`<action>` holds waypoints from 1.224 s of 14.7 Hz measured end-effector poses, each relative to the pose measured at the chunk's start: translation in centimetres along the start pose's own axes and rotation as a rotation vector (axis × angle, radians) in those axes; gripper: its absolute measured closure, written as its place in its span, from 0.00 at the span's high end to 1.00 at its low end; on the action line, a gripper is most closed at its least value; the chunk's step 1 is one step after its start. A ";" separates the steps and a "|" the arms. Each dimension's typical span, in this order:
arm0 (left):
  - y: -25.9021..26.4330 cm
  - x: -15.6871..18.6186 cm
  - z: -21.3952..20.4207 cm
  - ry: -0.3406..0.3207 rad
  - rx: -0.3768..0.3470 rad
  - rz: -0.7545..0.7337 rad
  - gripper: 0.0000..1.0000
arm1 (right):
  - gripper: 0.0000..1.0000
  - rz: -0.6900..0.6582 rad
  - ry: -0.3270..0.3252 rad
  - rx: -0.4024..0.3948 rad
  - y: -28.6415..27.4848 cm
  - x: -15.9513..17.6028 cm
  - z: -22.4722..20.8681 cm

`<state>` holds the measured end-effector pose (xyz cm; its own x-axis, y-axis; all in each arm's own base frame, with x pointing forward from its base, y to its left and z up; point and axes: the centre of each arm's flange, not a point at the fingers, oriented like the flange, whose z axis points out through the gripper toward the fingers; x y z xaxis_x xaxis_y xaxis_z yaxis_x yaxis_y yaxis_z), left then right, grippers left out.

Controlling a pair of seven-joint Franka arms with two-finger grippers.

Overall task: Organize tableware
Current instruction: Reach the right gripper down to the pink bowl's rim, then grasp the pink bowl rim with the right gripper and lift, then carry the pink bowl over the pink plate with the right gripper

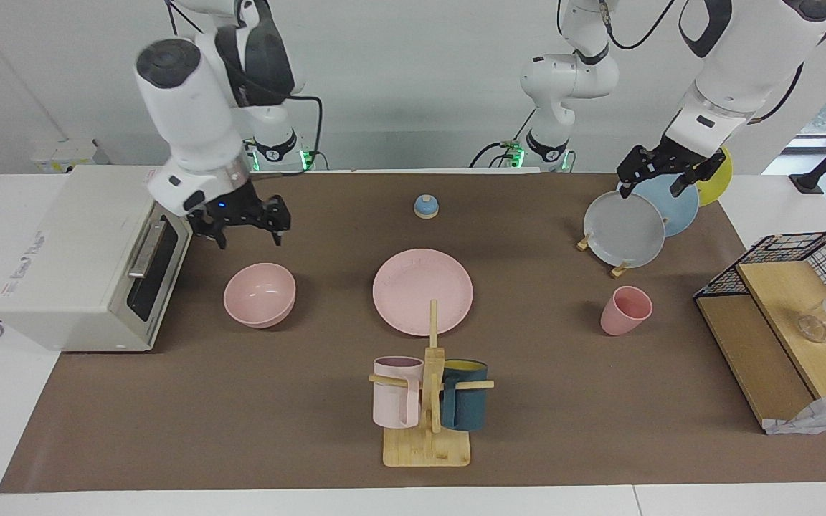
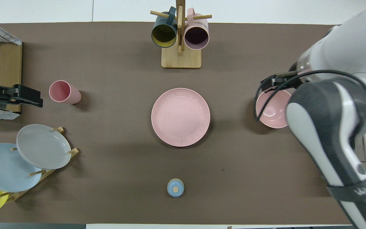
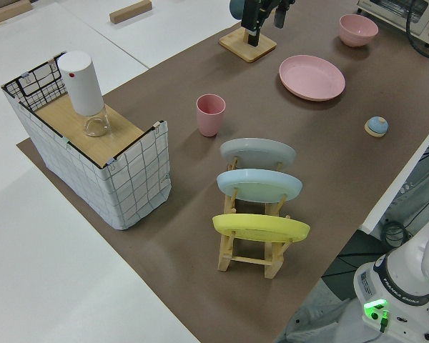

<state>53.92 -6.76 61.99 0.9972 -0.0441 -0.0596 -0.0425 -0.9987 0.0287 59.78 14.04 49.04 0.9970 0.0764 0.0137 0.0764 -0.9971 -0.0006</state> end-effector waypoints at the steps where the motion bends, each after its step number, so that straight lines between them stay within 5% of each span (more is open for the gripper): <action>1: 0.0 0.0 0.0 0.000 0.000 0.000 1.00 | 1.00 -0.009 0.009 0.005 -0.8 -0.1 3.5; 7: 0.0 0.0 0.0 0.000 0.000 0.001 1.00 | 1.00 -0.024 0.008 0.008 -0.9 -2.9 12.4; 10: 0.3 0.0 0.0 0.000 0.000 0.006 1.00 | 0.88 -0.039 -0.003 -0.013 -0.7 -3.7 13.3; 18: 0.4 -0.2 -0.2 0.005 0.000 0.007 1.00 | 0.04 -0.114 0.002 -0.098 -0.1 -4.9 15.4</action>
<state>53.74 -7.11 62.25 0.9972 -0.0509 -0.0547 -0.0494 -0.9984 0.0288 55.09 13.82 33.56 0.9819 0.1893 0.0103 0.1874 -0.9774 0.0984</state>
